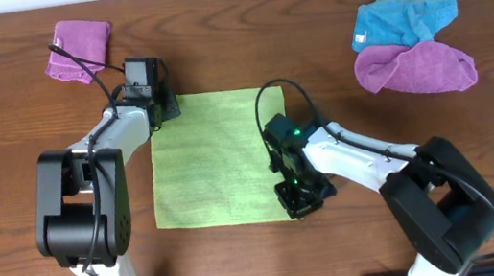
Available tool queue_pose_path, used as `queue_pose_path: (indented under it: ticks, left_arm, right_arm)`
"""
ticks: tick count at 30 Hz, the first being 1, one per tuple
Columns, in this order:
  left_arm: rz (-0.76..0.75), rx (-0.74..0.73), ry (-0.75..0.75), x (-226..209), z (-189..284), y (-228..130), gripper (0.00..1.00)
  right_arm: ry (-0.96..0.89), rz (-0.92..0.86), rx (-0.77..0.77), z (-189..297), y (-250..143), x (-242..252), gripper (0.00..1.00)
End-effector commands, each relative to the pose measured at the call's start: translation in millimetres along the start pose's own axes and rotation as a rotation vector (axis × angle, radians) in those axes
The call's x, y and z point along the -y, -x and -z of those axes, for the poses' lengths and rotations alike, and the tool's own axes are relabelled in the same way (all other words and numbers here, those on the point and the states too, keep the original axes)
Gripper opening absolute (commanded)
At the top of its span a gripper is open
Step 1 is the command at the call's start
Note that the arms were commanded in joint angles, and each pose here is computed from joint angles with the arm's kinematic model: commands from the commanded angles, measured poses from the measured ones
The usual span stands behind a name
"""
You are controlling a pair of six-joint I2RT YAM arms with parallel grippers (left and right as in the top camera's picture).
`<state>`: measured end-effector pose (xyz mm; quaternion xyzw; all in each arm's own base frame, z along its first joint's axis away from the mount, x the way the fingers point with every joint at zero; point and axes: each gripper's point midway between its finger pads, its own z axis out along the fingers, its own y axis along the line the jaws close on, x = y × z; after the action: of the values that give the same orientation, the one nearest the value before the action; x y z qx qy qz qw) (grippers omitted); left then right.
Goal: Fold the cloth
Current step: 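Pull the cloth's right corner outward with the right gripper to flatten, then lower both grippers to the cloth's near left and right corners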
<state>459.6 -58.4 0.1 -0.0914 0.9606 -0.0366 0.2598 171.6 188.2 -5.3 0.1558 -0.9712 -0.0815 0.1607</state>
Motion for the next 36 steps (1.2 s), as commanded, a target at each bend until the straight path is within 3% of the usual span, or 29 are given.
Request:
queue_pose_path:
  ticks: [1, 4, 9, 11, 12, 14, 15, 18, 23, 25, 28, 31, 36]
  left_arm:
    - [-0.014, -0.054, 0.002, -2, -11, -16, 0.06]
    - [-0.012, -0.03, -0.006, 1, -7, -8, 0.06]
    - [-0.005, 0.097, -0.044, 12, 30, 39, 0.06]
    - [0.001, 0.152, -0.057, 15, 49, 56, 0.42]
    - [0.004, 0.178, -0.065, 16, 59, 64, 0.5]
    - [0.01, 0.225, -0.077, 16, 81, 77, 0.53]
    - [0.012, 0.243, -0.081, 16, 92, 81, 0.66]
    - [0.014, 0.267, -0.083, 13, 124, 86, 0.92]
    - [0.023, 0.082, -0.012, -21, 146, 41, 0.75]
    - [0.048, -0.048, -0.025, -31, 147, 12, 0.74]
    - [0.073, -0.236, -0.179, -25, 154, -28, 0.75]
    - [0.123, -0.321, -0.181, -37, 162, -53, 0.74]
    - [0.191, -0.358, -0.179, -43, 179, -89, 0.73]
  right_arm:
    - [-0.068, -0.04, -0.036, -9, -8, 13, 0.01]
    - [-0.057, -0.034, -0.002, -1, -4, 9, 0.01]
    - [-0.04, 0.008, 0.163, 39, 9, -1, 0.01]
    - [-0.023, 0.021, 0.214, 52, 10, -5, 0.02]
    - [-0.015, 0.028, 0.239, 59, 9, -7, 0.01]
    - [0.001, 0.04, 0.286, 72, 8, -11, 0.01]
    - [0.008, 0.047, 0.309, 79, 7, -13, 0.02]
    - [0.03, 0.06, 0.38, 97, 5, -17, 0.01]
    - [0.06, 0.025, 0.477, 126, 3, -7, 0.02]
    - [0.065, -0.011, 0.502, 134, 5, 4, 0.02]
    - [0.077, -0.071, 0.525, 142, 8, 25, 0.01]
    - [0.149, -0.086, 0.521, 146, 9, 33, 0.01]
    - [0.23, -0.107, 0.504, 142, 6, 40, 0.28]
